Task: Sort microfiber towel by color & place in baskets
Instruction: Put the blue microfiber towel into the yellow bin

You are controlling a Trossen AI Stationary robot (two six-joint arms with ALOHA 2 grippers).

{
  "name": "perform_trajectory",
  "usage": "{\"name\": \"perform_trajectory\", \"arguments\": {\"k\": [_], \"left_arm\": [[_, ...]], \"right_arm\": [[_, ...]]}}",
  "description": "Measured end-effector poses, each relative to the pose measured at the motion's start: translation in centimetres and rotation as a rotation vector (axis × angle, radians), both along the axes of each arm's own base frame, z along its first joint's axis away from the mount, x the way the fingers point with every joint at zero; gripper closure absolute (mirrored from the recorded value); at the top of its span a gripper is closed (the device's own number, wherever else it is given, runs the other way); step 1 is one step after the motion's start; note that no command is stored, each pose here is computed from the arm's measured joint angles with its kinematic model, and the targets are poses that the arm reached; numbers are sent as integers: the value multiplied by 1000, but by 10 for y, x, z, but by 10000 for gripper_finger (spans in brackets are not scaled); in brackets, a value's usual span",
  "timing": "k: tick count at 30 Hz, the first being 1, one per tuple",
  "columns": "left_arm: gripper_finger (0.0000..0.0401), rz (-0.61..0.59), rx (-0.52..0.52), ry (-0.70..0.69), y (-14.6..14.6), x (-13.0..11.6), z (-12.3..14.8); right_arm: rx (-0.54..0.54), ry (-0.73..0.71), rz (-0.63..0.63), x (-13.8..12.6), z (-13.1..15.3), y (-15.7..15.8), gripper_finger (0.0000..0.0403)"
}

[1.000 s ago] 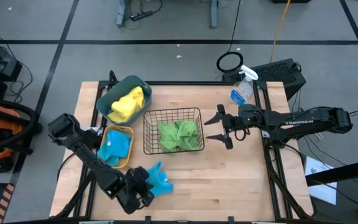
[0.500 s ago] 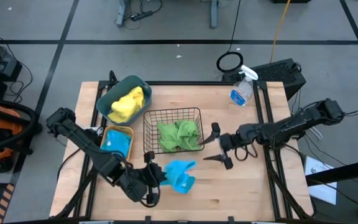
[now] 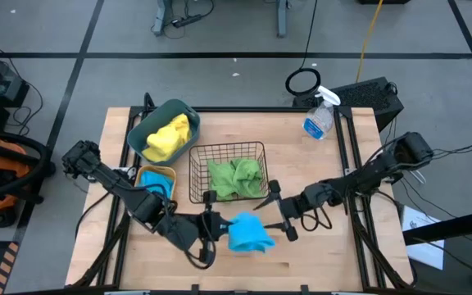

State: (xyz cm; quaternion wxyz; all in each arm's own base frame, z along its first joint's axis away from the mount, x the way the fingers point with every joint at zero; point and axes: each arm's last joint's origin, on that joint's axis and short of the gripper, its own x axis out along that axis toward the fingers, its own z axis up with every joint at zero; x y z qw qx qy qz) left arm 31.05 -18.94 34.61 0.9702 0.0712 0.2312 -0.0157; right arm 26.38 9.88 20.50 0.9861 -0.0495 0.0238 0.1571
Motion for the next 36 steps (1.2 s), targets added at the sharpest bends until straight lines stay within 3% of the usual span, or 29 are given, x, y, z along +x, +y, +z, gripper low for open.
{"name": "perform_trajectory", "arguments": {"k": [12, 16, 20, 27, 30, 33, 36], "left_arm": [[383, 131, -20, -34, 35, 21, 1], [383, 232, -4, -30, 41, 25, -5], [384, 327, 5, -32, 45, 25, -8], [384, 370, -11, -17, 43, 31, -19], [384, 371, -6, -10, 40, 37, -27], [380, 378, -8, -16, 39, 43, -32], [375, 381, -13, -21, 40, 44, -32]], "right_arm": [[9, -82, 13, 1, 4, 6, 243], [58, -98, -60, 1, 7, 4, 262], [59, -65, -97, 2, 4, 3, 231], [88, -124, -93, 1, 10, 2, 105], [92, -165, -90, 1, 14, 2, 69], [100, -183, -88, 1, 16, 2, 66], [98, -185, -72, 1, 16, 2, 92]]}}
